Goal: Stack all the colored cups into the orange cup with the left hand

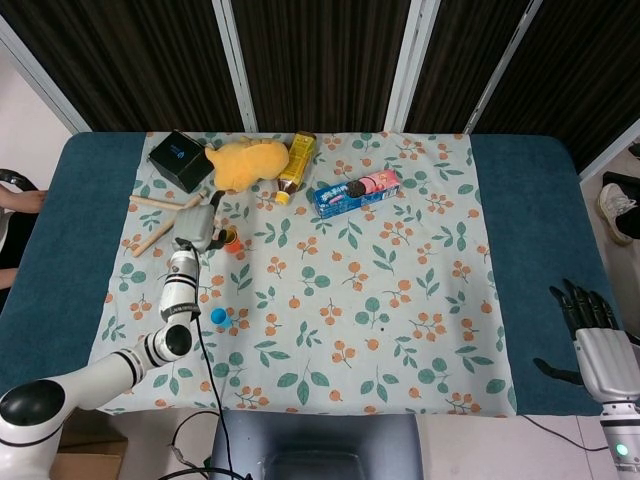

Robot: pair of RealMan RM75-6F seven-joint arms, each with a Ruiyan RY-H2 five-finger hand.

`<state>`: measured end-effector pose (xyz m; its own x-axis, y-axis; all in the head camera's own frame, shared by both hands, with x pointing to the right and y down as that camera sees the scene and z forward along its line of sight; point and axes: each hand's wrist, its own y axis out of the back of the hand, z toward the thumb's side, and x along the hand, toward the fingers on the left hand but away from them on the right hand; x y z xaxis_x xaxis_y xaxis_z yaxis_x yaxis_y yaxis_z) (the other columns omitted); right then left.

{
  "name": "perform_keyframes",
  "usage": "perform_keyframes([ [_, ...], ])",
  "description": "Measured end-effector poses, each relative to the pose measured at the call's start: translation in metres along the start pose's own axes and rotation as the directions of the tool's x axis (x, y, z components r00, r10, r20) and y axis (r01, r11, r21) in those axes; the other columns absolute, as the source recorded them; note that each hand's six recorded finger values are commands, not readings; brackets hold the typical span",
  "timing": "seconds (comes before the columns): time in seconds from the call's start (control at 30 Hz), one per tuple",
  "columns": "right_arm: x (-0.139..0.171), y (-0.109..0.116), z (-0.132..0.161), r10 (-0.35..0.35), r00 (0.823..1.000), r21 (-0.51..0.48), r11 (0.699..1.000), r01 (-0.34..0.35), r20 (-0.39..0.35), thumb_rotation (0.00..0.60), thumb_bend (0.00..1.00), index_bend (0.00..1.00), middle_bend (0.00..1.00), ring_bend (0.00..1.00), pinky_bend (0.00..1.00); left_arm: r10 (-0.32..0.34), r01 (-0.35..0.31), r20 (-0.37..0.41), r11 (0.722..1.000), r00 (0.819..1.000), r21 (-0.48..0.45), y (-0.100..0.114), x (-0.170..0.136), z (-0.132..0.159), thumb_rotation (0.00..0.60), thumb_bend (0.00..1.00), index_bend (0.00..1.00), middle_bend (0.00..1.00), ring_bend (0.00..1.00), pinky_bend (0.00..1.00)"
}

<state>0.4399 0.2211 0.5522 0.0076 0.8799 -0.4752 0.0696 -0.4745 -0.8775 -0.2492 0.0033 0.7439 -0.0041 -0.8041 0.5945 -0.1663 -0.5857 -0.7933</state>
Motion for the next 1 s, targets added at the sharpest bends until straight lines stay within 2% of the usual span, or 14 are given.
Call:
perform_keyframes([
  [0.1, 0.0, -0.002, 0.001, 0.006, 1.0, 0.005, 1.0, -0.006, -0.004, 0.6, 0.13, 0.0, 0.0, 0.0, 0.0, 0.008, -0.007, 0.032, 1.0, 0.999, -0.011, 0.003, -0.008, 0.004, 0.6, 0.43, 0.13, 1.0, 1.0, 1.0],
  [0.27, -0.002, -0.009, 0.005, 0.033, 0.999, 0.016, 0.999, -0.032, -0.018, 0.6, 0.13, 0.0, 0.0, 0.0, 0.0, -0.004, 0.01, 0.132, 0.999, 0.991, -0.041, 0.006, -0.041, 0.015, 0.6, 0.43, 0.15, 1.0, 1.0, 1.0],
  [0.43, 0.0, -0.014, 0.013, 0.051, 0.998, 0.017, 0.999, -0.05, -0.047, 0.6, 0.13, 0.0, 0.0, 0.0, 0.0, -0.05, 0.069, 0.248, 0.995, 0.968, -0.071, 0.009, -0.095, 0.02, 0.6, 0.42, 0.15, 1.0, 1.0, 1.0],
  [0.53, 0.002, -0.017, 0.018, 0.061, 0.996, 0.013, 0.998, -0.06, -0.066, 0.6, 0.13, 0.0, 0.0, 0.0, 0.0, -0.073, 0.094, 0.288, 0.994, 0.955, -0.06, 0.011, -0.129, 0.011, 0.6, 0.42, 0.15, 1.0, 1.0, 1.0],
  [0.73, 0.005, -0.017, 0.023, 0.068, 0.993, -0.004, 0.998, -0.069, -0.095, 0.6, 0.13, 0.0, 0.0, 0.0, 0.0, -0.109, 0.12, 0.27, 0.992, 0.957, -0.026, 0.002, -0.177, -0.027, 0.6, 0.42, 0.18, 1.0, 1.0, 1.0],
  [1.0, 0.009, -0.019, 0.028, 0.083, 0.989, -0.013, 0.996, -0.086, -0.123, 0.6, 0.13, 0.0, 0.0, 0.0, 0.0, -0.132, 0.148, 0.254, 0.988, 0.958, -0.042, -0.021, -0.194, -0.041, 0.6, 0.39, 0.18, 1.0, 1.0, 1.0],
])
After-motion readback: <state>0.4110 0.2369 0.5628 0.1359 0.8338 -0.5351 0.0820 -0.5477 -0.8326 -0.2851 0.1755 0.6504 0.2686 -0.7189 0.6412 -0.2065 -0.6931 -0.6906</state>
